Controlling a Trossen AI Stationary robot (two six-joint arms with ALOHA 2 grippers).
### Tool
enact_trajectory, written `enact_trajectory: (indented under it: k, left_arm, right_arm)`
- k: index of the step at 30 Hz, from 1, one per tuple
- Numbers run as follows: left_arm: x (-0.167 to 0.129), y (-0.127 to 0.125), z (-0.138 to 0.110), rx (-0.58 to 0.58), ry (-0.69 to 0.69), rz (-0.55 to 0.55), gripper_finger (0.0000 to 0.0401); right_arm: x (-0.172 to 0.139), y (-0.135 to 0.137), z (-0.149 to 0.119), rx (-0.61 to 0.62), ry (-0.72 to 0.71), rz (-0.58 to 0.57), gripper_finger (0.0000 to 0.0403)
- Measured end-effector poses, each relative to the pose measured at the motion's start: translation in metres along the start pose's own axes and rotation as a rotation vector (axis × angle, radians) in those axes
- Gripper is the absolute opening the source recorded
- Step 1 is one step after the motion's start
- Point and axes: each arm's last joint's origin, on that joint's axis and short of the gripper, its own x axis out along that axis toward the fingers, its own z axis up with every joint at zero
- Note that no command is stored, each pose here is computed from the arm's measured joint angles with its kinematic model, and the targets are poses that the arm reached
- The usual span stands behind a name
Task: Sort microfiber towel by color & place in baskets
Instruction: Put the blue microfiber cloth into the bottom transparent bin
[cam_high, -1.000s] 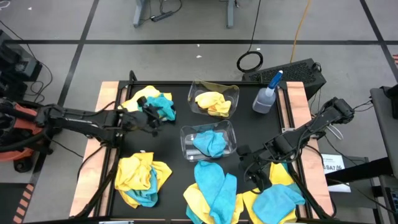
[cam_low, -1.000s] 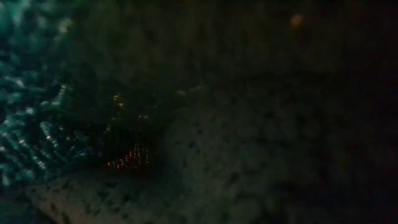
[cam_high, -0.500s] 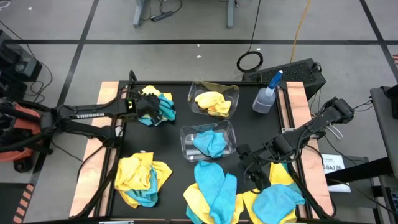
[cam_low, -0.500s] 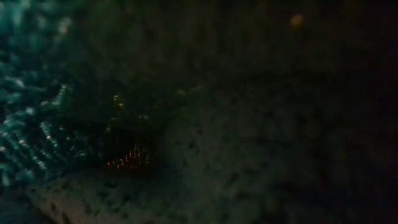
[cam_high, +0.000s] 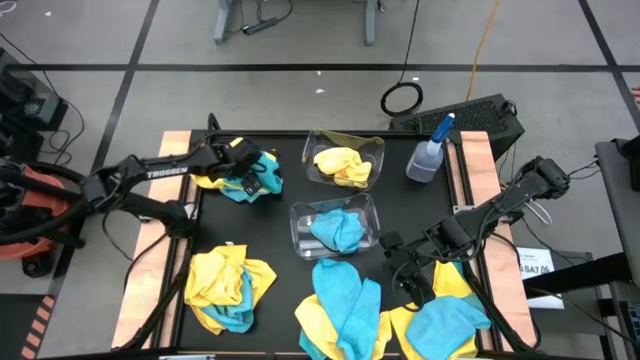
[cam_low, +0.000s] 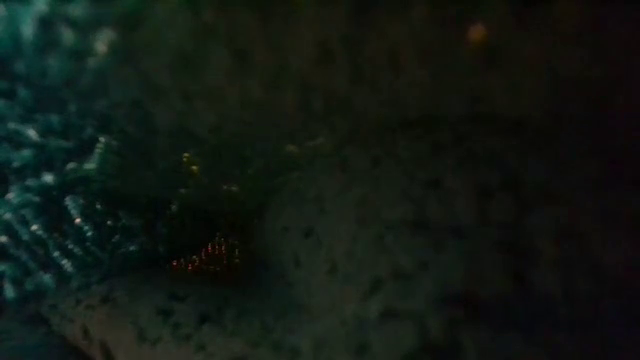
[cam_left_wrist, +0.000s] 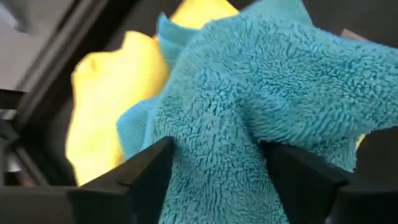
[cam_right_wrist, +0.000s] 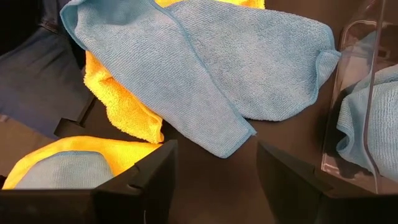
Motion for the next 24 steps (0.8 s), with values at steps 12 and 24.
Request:
enact_trajectory:
  k: [12, 24]
  left_arm:
    - [-0.008, -0.001, 0.009, 0.056, -0.043, -0.092, 0.0016]
    - [-0.113, -0.011, 0.043, 0.098, -0.468, -0.192, 0.0006]
  right_arm:
    - [0.0, -0.001, 0.0, -0.007, 0.0, -0.025, 0.0208]
    - [0.0, -0.001, -0.001, -0.007, 0.004, -0.026, 0.0208]
